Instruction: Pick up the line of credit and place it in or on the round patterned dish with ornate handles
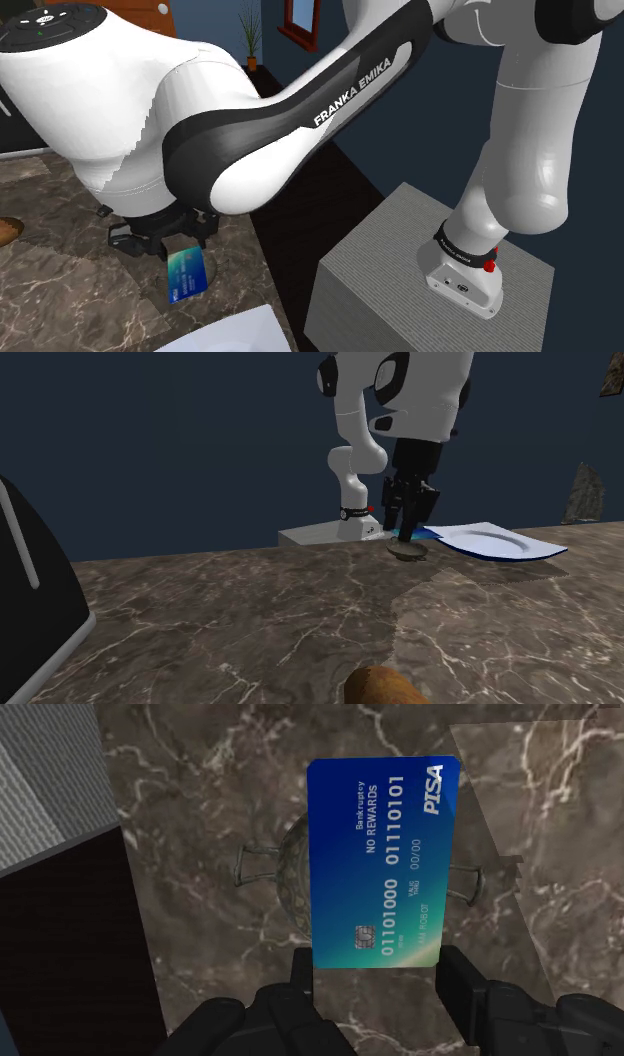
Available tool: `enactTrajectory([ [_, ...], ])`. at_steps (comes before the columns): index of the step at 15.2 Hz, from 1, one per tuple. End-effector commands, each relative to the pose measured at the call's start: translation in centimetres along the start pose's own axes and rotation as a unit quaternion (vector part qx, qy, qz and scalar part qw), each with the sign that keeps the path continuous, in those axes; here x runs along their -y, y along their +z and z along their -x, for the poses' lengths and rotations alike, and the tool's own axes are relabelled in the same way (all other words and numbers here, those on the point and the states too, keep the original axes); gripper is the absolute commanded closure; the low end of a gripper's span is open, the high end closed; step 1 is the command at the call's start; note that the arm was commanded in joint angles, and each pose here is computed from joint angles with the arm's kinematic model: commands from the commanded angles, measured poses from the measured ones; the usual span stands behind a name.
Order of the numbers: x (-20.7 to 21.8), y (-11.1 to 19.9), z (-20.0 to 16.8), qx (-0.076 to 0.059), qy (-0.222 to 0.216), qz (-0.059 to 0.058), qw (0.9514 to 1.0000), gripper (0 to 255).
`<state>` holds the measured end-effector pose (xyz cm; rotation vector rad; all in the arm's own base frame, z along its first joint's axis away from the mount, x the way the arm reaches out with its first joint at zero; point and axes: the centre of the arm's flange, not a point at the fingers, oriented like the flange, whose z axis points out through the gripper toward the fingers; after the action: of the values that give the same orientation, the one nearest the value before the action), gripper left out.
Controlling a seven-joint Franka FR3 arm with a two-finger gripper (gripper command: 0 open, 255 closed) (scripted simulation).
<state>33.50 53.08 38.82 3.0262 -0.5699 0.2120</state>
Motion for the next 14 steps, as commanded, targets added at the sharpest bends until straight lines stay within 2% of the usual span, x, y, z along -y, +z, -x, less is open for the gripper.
enactTrajectory([
  [1, 0.0, 0.1, 0.0, 0.000, 0.000, 0.000, 1.0000, 255],
  [5, 0.0, 0.1, 0.0, 0.000, 0.000, 0.000, 1.0000, 255],
  [6, 0.0, 0.1, 0.0, 0.000, 0.000, 0.000, 1.0000, 0],
  [11, 0.0, 0.1, 0.0, 0.000, 0.000, 0.000, 1.0000, 0],
  [14, 0.0, -3.9, 0.0, 0.000, 0.000, 0.000, 1.0000, 0],
])
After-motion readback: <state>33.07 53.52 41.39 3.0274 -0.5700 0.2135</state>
